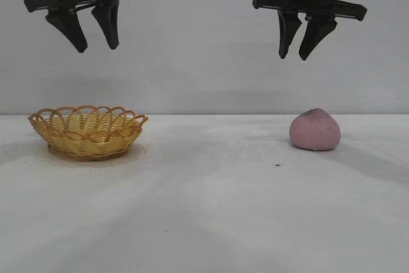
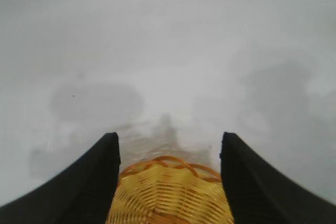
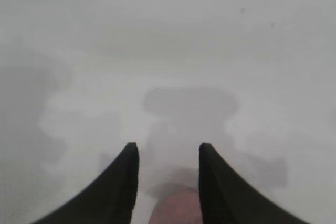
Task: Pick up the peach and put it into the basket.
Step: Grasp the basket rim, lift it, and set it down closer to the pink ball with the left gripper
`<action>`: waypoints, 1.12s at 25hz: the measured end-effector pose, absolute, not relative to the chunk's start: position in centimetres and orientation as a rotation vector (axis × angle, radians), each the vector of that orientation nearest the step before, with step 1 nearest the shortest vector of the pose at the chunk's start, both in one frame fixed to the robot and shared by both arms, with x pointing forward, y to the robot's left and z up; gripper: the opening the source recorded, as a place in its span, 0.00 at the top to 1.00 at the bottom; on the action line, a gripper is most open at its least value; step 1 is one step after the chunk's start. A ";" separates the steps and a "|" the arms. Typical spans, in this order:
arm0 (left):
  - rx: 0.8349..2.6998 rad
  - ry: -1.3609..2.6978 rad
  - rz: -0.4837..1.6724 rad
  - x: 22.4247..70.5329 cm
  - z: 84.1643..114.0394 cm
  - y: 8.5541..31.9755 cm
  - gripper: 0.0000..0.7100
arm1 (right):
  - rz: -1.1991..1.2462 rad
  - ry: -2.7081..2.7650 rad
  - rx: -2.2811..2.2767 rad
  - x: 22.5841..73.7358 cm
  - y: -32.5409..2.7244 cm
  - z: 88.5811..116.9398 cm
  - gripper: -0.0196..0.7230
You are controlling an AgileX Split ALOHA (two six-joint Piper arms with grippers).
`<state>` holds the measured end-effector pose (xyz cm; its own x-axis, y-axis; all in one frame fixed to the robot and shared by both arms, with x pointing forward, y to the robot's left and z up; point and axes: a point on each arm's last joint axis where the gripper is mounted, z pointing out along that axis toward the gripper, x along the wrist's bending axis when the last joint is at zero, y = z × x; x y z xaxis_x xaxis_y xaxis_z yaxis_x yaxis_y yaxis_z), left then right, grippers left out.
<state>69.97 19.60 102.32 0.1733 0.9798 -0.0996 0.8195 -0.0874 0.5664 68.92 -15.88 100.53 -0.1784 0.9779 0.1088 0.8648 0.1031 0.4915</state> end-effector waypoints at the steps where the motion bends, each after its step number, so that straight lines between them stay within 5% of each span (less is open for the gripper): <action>1: 1.954 1.691 0.420 70.0 102.3 19.6 0.41 | 0.670 2.136 1.835 68.9 -15.9 100.5 0.61; 8: 1.970 1.693 0.414 69.9 102.2 19.6 0.41 | 0.670 2.136 1.835 68.9 -15.9 100.5 0.61; 13: 2.159 1.692 0.474 69.4 101.5 20.6 0.41 | 0.657 2.145 1.841 68.8 -15.9 100.5 0.61; 27: 2.476 1.718 0.359 70.3 92.7 21.2 0.41 | 0.642 2.156 1.841 68.7 -15.9 100.4 0.61; 28: 2.481 1.722 0.351 70.4 92.2 21.2 0.50 | 0.642 2.158 1.838 68.7 -15.9 100.4 0.61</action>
